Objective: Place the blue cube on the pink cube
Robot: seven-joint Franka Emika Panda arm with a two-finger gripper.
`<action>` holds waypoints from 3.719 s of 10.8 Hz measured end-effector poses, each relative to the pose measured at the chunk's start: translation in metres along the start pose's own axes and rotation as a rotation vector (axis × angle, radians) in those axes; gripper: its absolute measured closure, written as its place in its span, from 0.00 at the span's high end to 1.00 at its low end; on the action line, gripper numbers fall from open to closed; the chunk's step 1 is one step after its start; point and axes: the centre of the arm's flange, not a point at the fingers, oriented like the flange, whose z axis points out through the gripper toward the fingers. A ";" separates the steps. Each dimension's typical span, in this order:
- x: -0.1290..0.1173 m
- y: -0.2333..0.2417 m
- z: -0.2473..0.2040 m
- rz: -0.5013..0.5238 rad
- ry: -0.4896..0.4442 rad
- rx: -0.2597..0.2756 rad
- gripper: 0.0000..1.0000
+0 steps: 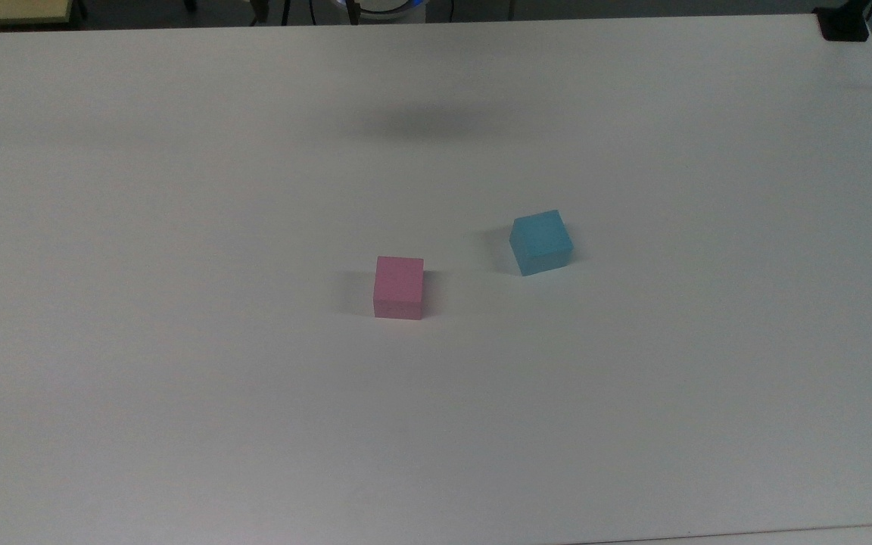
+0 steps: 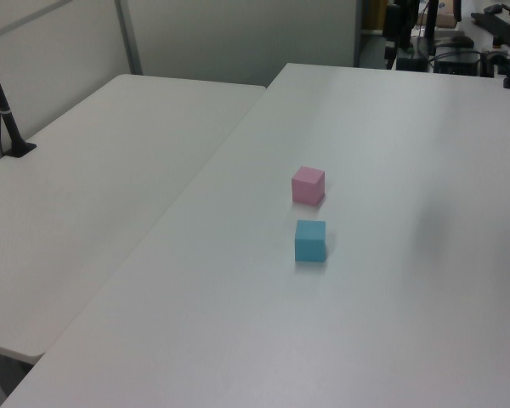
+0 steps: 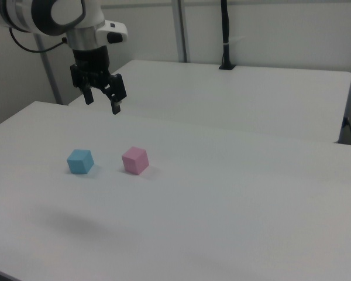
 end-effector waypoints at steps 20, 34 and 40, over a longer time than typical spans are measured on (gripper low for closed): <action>0.032 -0.222 0.235 -0.307 -0.071 -0.020 1.00; 0.065 -0.273 0.278 -0.092 0.177 -0.144 0.62; 0.107 -0.151 0.199 -0.106 0.209 -0.147 0.62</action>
